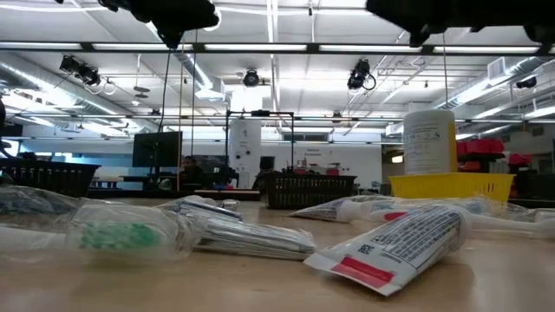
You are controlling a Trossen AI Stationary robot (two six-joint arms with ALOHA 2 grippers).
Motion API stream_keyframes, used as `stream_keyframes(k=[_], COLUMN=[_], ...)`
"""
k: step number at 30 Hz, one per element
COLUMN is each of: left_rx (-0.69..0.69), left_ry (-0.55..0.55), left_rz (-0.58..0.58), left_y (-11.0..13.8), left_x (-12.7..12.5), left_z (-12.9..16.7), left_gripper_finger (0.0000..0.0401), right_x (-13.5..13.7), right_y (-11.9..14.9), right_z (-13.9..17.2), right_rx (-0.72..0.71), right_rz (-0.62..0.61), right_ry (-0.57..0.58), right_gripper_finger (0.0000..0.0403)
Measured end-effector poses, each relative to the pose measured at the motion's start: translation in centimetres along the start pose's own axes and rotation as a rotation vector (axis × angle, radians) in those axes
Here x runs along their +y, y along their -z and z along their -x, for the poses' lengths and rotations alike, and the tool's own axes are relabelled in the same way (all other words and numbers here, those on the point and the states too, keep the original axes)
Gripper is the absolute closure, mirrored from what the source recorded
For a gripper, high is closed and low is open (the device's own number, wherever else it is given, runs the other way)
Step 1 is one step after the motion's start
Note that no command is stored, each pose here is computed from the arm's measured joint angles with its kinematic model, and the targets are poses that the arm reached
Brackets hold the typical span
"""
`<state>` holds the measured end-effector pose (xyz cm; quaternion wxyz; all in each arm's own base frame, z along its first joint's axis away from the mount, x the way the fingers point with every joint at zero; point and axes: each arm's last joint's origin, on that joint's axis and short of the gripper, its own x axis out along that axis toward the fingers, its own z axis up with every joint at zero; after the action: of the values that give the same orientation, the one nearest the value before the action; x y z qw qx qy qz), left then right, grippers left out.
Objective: Pick & Place Travel size toiletries
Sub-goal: Put the white toothpaste into the bottom black basket
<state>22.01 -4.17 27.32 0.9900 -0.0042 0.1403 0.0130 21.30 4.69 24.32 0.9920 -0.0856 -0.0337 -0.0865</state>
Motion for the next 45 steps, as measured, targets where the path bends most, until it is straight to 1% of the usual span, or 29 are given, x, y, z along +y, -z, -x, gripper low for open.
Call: stream_keyframes(k=[2, 4, 6, 9, 13, 17, 19, 23, 27, 31, 37, 41, 45], left_rx=[0.042, 0.082, 0.121, 0.187, 0.277, 0.385, 0.432, 0.539, 0.67, 0.694, 0.75, 0.803, 0.82], left_ry=[0.017, 0.022, 0.031, 0.091, 0.121, 0.137, 0.159, 0.165, 0.201, 0.22, 0.202, 0.175, 0.173], left_rz=[-0.01, -0.02, -0.009, 0.012, 0.005, -0.021, -0.031, -0.052, -0.033, -0.098, -0.14, -0.154, -0.189], left_y=[0.6, 1.3, 2.0, 3.1, 5.0, 7.3, 7.9, 8.4, 8.5, 8.8, 9.9, 10.7, 10.8], left_x=[-0.3, -0.6, -0.9, -1.3, -2.0, -2.9, -3.5, -4.1, -4.5, -4.8, -5.0, -4.8, -4.7], left_z=[-0.8, -1.7, -2.5, -3.6, -5.3, -7.0, -7.8, -9.1, -10.2, -11.4, -12.4, -12.4, -12.2], left_gripper_finger=[0.027, 0.0258, 0.0247, 0.0233, 0.0228, 0.0229, 0.0231, 0.0227, 0.0213, 0.0201, 0.0193, 0.0194, 0.0204], right_x=[0.3, 0.5, 0.7, 1.1, 1.5, 1.7, 1.9, 2.2, 2.3, 2.4, 2.4, 2.4, 2.4], right_y=[0.7, 1.5, 2.0, 3.3, 4.7, 6.1, 6.6, 7.9, 8.5, 8.6, 8.8, 8.9, 8.9], right_z=[-1.0, -2.0, -3.0, -3.9, -4.5, -4.8, -5.0, -5.2, -5.3, -5.3, -5.2, -5.2, -5.1], right_rx=[0.043, 0.085, 0.111, 0.178, 0.24, 0.298, 0.318, 0.372, 0.396, 0.399, 0.422, 0.429, 0.435], right_rz=[0.002, -0.004, -0.033, -0.083, -0.168, -0.187, -0.195, -0.213, -0.219, -0.21, -0.204, -0.201, -0.2], right_ry=[0.0, -0.029, -0.072, -0.125, -0.173, -0.172, -0.17, -0.166, -0.164, -0.165, -0.166, -0.166, -0.166], right_gripper_finger=[0.0384, 0.0371, 0.0353, 0.0323, 0.0283, 0.0247, 0.023, 0.0199, 0.0174, 0.0153, 0.0131, 0.0128, 0.0138])
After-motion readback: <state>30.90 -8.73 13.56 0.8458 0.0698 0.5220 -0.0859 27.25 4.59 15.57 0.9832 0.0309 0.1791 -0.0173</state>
